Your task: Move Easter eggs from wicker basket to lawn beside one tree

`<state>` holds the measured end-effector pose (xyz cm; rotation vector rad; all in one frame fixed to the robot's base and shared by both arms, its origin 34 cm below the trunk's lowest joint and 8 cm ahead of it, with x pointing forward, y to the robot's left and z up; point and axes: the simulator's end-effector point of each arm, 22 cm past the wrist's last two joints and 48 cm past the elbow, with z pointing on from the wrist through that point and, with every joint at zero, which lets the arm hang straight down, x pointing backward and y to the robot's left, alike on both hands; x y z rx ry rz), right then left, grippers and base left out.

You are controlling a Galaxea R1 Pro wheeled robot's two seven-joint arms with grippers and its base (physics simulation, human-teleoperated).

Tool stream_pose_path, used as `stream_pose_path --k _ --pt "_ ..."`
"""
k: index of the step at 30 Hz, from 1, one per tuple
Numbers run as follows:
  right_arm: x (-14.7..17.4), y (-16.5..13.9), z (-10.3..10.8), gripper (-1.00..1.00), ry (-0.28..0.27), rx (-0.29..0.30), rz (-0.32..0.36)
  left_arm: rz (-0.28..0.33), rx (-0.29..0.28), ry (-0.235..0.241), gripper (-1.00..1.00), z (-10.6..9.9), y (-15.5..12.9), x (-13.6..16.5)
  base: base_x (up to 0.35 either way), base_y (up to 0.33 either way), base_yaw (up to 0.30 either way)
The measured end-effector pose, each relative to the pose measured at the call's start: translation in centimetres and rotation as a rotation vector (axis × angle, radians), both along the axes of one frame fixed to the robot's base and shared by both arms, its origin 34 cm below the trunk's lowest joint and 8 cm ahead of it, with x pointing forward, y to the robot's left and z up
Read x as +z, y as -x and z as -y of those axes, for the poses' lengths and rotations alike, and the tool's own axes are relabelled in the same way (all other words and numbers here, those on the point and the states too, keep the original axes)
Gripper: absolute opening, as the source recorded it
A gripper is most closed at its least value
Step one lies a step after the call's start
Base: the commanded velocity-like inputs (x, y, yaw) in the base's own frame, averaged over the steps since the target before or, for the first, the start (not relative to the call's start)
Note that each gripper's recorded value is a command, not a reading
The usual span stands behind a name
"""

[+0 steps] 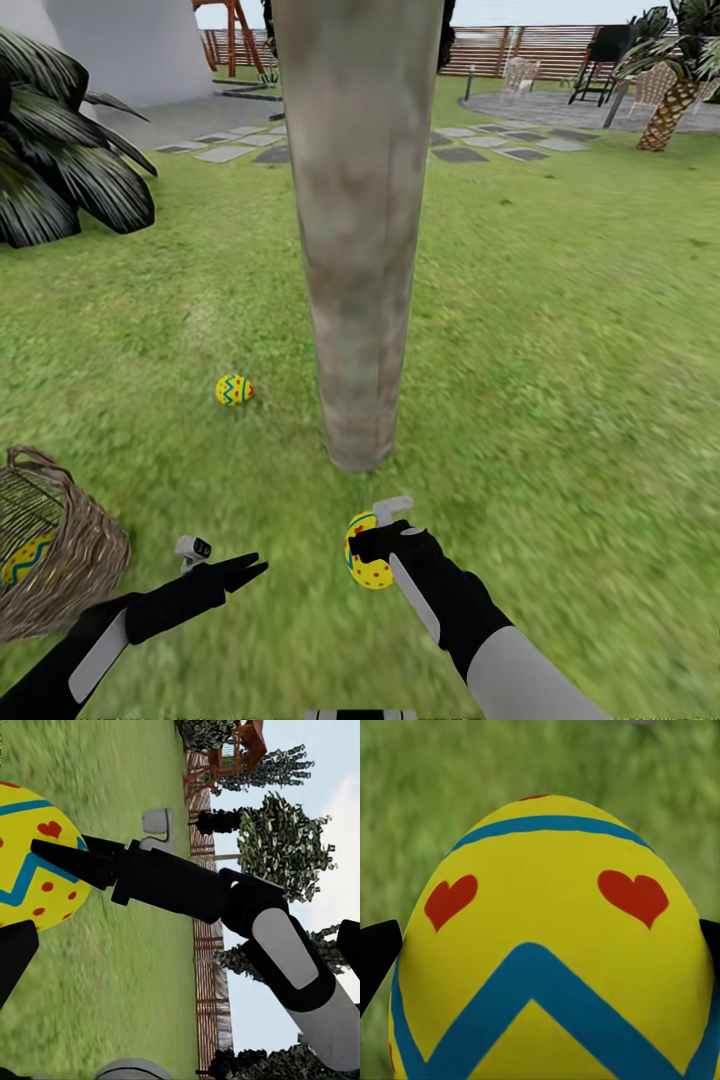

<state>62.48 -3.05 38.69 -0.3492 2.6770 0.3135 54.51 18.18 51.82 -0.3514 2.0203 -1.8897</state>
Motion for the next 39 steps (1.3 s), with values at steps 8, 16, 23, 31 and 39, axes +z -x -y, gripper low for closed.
stream_pose_path --k 8,16,23,31,39 --pt "-0.7 0.3 0.0 -1.00 0.000 -0.002 -0.013 -0.007 0.006 0.006 1.00 0.3 0.1 -0.5 0.000 0.000 0.000" --pt "-2.3 0.9 0.0 -1.00 -0.003 -0.002 -0.027 -0.028 0.000 0.016 1.00 1.0 0.6 -2.1 0.000 0.000 0.000" --pt "-4.2 1.4 0.0 -1.00 -0.004 -0.002 -0.034 -0.036 -0.002 0.015 1.00 1.1 1.1 -4.0 0.000 0.000 0.000" --pt "-5.5 1.3 -0.2 -1.00 -0.011 -0.002 -0.018 -0.037 -0.002 0.016 1.00 1.1 1.5 -5.7 0.000 0.000 0.000" --pt "-6.9 0.4 -0.5 -1.00 -0.032 -0.024 0.044 -0.047 -0.002 0.021 1.00 1.4 2.0 -7.9 0.000 0.000 0.000"
